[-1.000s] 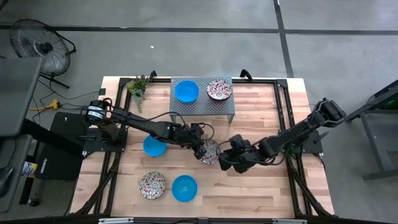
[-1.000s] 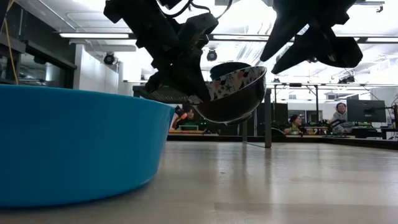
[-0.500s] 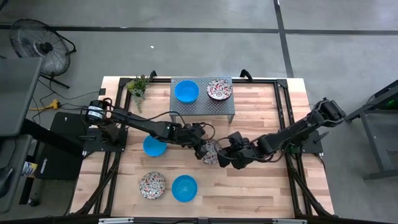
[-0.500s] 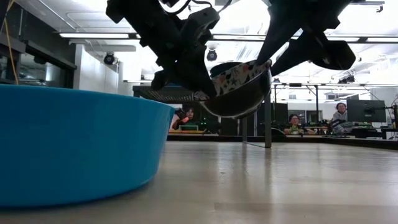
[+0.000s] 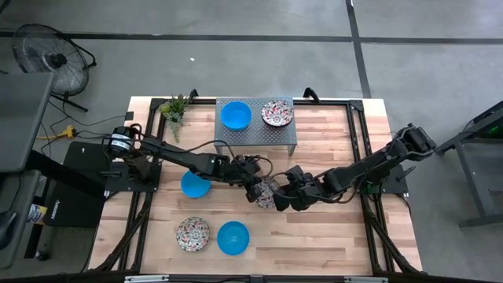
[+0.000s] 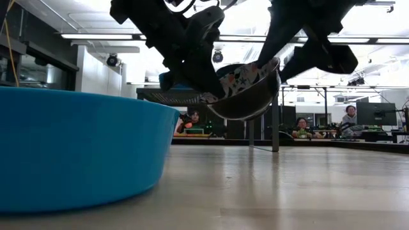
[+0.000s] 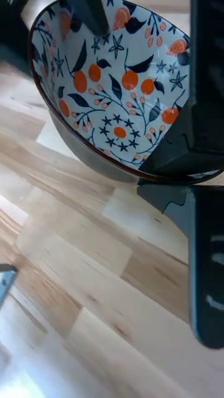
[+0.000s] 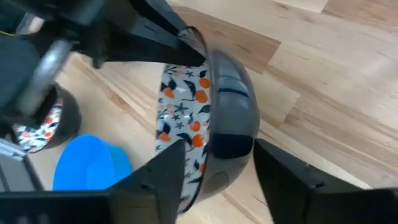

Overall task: Pick & Place Mini bowls
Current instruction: Stack the white patterned bowl on top of the other white patterned bowls on the shelf

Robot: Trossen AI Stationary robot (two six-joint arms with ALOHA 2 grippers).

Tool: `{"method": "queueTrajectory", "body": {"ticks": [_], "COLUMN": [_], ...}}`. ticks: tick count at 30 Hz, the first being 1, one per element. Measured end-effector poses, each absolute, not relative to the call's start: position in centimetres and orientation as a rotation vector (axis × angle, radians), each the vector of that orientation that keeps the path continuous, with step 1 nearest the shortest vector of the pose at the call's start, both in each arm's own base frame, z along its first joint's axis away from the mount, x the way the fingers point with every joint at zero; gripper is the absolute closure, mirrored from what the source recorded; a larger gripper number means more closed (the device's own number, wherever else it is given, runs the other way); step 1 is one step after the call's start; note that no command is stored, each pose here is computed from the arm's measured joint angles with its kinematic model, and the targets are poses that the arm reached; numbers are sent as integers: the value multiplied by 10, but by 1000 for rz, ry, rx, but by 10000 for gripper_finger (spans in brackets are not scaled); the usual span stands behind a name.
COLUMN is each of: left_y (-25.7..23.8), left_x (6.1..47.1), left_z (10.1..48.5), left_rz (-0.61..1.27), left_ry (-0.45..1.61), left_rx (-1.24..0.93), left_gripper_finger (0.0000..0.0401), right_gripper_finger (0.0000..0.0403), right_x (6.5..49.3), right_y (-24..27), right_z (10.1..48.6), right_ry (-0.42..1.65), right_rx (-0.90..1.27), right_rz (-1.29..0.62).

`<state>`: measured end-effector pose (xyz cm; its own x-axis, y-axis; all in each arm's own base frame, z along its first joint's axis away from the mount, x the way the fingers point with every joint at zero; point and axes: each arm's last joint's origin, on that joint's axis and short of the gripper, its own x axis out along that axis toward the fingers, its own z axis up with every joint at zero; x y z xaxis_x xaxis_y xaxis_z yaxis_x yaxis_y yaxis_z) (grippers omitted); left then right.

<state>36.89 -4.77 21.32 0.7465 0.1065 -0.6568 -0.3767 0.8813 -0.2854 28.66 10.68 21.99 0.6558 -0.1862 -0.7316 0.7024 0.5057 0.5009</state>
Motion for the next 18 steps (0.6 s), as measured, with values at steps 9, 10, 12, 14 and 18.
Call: {"method": "queueTrajectory", "body": {"ticks": [9,10,12,14,18], "left_y": [-48,-48,-48,-48,-48], "left_x": [371,371,371,371,371], "left_z": [216,216,216,216,216], "left_rz": [219,216,209,206,184], "left_ry": [660,662,663,667,673], "left_rx": [-330,-326,-313,-308,-285], "left_gripper_finger": [398,398,398,399,399], "right_gripper_finger": [154,154,154,158,179], "right_x": [295,295,294,294,296], "right_y": [103,101,99,97,95], "right_z": [202,201,201,200,201], "right_ry": [637,635,649,660,660], "right_rx": [976,988,1009,1017,1034], "right_rz": [-714,-730,-750,-754,-748]}}
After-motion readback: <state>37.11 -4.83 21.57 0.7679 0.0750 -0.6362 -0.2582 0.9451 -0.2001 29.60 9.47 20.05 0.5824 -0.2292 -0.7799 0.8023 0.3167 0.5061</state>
